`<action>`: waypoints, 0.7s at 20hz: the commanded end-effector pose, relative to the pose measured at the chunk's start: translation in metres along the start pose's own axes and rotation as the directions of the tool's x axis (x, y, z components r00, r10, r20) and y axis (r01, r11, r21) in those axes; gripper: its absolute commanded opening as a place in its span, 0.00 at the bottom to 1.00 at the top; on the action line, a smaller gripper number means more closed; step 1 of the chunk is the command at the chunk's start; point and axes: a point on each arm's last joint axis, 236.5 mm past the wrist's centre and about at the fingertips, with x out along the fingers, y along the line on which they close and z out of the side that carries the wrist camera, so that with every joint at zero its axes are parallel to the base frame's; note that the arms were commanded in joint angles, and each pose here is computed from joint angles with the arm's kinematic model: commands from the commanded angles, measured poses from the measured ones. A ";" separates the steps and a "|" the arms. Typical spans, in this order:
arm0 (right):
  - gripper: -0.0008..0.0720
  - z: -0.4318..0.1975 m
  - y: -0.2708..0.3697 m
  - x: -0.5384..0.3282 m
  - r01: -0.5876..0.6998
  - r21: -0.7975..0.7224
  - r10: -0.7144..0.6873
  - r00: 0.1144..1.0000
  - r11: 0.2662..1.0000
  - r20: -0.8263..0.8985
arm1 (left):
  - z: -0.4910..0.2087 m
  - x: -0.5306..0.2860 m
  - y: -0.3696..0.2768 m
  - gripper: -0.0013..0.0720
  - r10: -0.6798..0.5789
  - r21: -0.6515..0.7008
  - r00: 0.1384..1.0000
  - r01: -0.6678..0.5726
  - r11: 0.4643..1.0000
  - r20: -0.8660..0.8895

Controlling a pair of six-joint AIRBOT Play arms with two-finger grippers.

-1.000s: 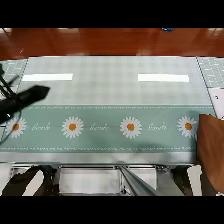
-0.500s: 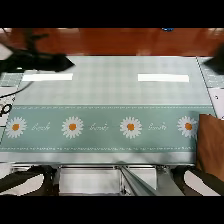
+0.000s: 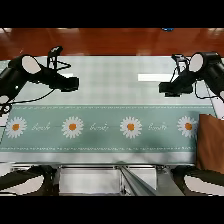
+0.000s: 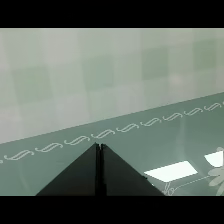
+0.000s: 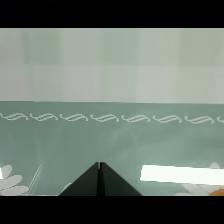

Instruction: Fold the shirts.

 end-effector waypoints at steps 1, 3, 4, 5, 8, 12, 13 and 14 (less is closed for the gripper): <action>0.04 -0.001 -0.001 0.005 0.025 -0.020 -0.026 1.000 0.999 -0.010 | -0.014 0.003 0.004 0.05 0.018 -0.009 0.998 -0.019 1.000 -0.058; 0.04 -0.001 -0.001 0.005 0.025 -0.019 -0.025 1.000 1.000 -0.009 | -0.017 0.003 0.004 0.05 0.017 -0.007 0.998 -0.017 1.000 -0.067; 0.04 -0.001 -0.001 0.005 0.026 -0.019 -0.026 1.000 0.999 -0.009 | -0.017 0.003 0.004 0.05 0.017 -0.008 0.998 -0.017 1.000 -0.067; 0.04 -0.001 -0.001 0.005 0.026 -0.019 -0.026 1.000 0.999 -0.009 | -0.017 0.003 0.004 0.05 0.017 -0.008 0.998 -0.017 1.000 -0.067; 0.04 -0.001 -0.001 0.005 0.026 -0.019 -0.026 1.000 0.999 -0.009 | -0.017 0.003 0.004 0.05 0.017 -0.008 0.998 -0.017 1.000 -0.067; 0.04 -0.001 -0.001 0.005 0.026 -0.019 -0.026 1.000 0.999 -0.009 | -0.017 0.003 0.004 0.05 0.017 -0.008 0.998 -0.017 1.000 -0.067; 0.04 -0.001 -0.001 0.005 0.026 -0.019 -0.026 1.000 0.999 -0.009 | -0.017 0.003 0.004 0.05 0.017 -0.008 0.998 -0.017 1.000 -0.067; 0.04 -0.001 -0.001 0.005 0.026 -0.020 -0.026 1.000 0.999 -0.009 | -0.017 0.003 0.004 0.05 0.017 -0.008 0.998 -0.017 1.000 -0.067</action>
